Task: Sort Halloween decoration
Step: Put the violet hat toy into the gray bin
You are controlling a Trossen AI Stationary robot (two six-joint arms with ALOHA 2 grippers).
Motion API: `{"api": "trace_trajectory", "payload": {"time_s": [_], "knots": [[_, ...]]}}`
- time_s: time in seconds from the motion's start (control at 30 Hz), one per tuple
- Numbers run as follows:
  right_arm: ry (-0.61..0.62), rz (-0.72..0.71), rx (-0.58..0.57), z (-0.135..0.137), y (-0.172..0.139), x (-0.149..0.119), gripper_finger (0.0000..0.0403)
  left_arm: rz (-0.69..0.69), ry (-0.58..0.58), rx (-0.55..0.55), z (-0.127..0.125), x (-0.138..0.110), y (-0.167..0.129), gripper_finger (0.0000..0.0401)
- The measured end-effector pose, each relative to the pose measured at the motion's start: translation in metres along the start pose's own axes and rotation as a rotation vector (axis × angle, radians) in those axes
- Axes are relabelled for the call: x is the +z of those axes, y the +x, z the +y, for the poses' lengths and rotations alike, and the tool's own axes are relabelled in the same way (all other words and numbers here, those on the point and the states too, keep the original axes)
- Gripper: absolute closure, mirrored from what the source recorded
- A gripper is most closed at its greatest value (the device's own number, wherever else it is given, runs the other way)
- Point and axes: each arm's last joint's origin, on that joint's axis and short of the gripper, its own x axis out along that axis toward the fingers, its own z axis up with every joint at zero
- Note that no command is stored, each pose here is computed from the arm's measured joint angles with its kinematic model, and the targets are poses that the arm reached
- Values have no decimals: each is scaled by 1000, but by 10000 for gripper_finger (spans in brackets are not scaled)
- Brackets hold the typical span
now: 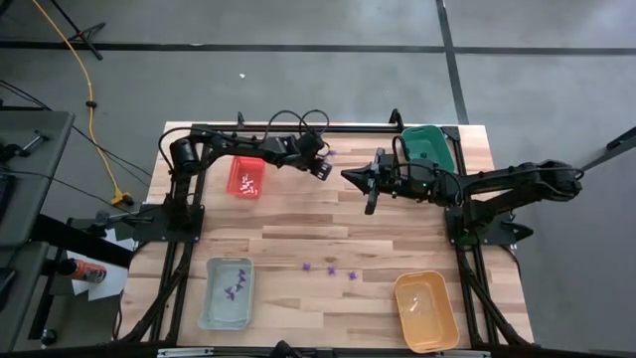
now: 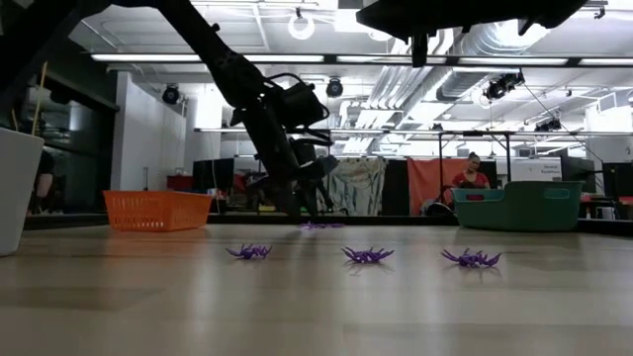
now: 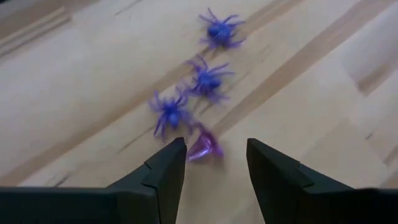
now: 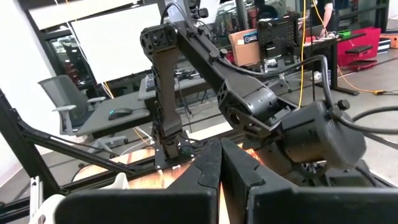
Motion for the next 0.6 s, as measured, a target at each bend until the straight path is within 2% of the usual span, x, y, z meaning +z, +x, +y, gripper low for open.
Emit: {"api": "trace_trajectory", "payload": {"time_s": [0.17, 0.37, 0.6], "knots": [[0, 0, 0, 0, 0, 0, 403, -35, 15, 47, -3, -1, -1, 240], [0, 0, 0, 0, 0, 0, 403, -38, 10, 45, -5, -2, 0, 240], [0, 1, 0, 0, 0, 0, 403, -12, 23, 82, -12, -16, 15, 240]]}}
